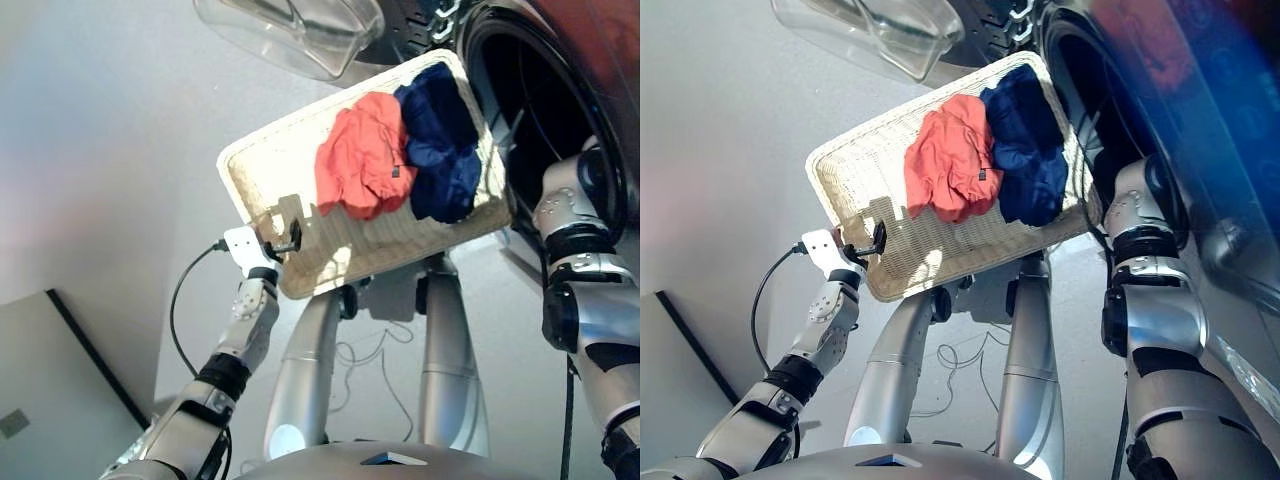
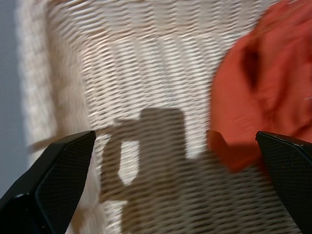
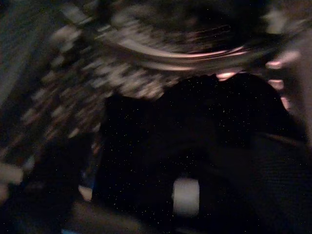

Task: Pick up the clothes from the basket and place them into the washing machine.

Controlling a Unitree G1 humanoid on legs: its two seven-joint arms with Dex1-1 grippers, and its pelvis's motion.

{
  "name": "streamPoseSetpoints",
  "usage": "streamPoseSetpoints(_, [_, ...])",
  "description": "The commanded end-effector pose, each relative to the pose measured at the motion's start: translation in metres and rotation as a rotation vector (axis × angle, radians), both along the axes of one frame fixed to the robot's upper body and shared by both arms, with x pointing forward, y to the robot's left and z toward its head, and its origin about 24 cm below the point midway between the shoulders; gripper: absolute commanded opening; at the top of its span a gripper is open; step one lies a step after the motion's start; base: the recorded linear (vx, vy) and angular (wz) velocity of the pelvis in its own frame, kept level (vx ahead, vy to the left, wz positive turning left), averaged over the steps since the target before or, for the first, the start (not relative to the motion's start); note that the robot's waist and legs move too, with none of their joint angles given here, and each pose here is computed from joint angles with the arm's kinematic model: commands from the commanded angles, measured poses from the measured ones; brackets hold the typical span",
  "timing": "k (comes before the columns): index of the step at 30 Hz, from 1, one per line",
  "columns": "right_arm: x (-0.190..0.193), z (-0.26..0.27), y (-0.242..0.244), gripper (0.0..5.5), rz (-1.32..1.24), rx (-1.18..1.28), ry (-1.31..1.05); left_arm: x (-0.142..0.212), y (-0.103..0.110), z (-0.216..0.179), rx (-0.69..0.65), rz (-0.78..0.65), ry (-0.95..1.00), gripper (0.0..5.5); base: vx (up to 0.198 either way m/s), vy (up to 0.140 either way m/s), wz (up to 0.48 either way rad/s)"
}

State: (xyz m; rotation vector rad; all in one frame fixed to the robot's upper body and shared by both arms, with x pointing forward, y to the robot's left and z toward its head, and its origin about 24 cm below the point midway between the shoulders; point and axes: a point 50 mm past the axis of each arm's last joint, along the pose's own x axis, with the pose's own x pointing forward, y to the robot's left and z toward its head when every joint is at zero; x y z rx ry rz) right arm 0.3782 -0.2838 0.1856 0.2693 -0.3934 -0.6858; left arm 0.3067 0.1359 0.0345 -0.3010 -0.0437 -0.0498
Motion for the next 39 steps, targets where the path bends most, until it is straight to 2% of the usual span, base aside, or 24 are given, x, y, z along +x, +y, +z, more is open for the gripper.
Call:
streamPoseSetpoints(1, [-0.007, -0.026, -0.001, 5.5, 0.098, -0.127, 0.091, 0.001, 0.0, 0.001, 0.01, -0.014, -0.028, 5.5, 0.0, 0.0, 0.0])
streamPoseSetpoints(11, [0.0, -0.068, 0.087, 5.5, 0.607, -0.648, 0.337, 0.019, -0.022, 0.014, 0.04, -0.103, -0.047, 5.5, -0.01, -0.027, -0.018])
streamPoseSetpoints(14, [-0.004, -0.073, 0.113, 5.5, 0.69, -0.848, 0.347, 0.022, -0.026, 0.016, 0.062, -0.111, -0.048, 5.5, 0.0, 0.0, 0.0])
streamPoseSetpoints(23, [-0.032, -0.092, 0.162, 5.5, 0.952, -1.212, 0.316, 0.032, -0.033, 0.014, 0.198, -0.138, -0.028, 5.5, 0.0, 0.0, 0.0])
streamPoseSetpoints(31, [-0.05, -0.089, 0.185, 5.5, 1.041, -1.277, 0.211, 0.049, -0.033, 0.021, 0.345, -0.119, -0.005, 5.5, 0.004, 0.006, -0.007])
streamPoseSetpoints(37, [-0.062, -0.09, 0.197, 5.5, 1.133, -1.265, 0.162, 0.062, -0.015, 0.028, 0.42, -0.057, 0.019, 5.5, 0.012, 0.041, -0.239])
streamPoseSetpoints(39, [-0.066, -0.091, 0.204, 5.5, 1.171, -1.272, 0.145, 0.069, -0.006, 0.037, 0.483, -0.037, 0.009, 5.5, -0.016, 0.054, -0.24])
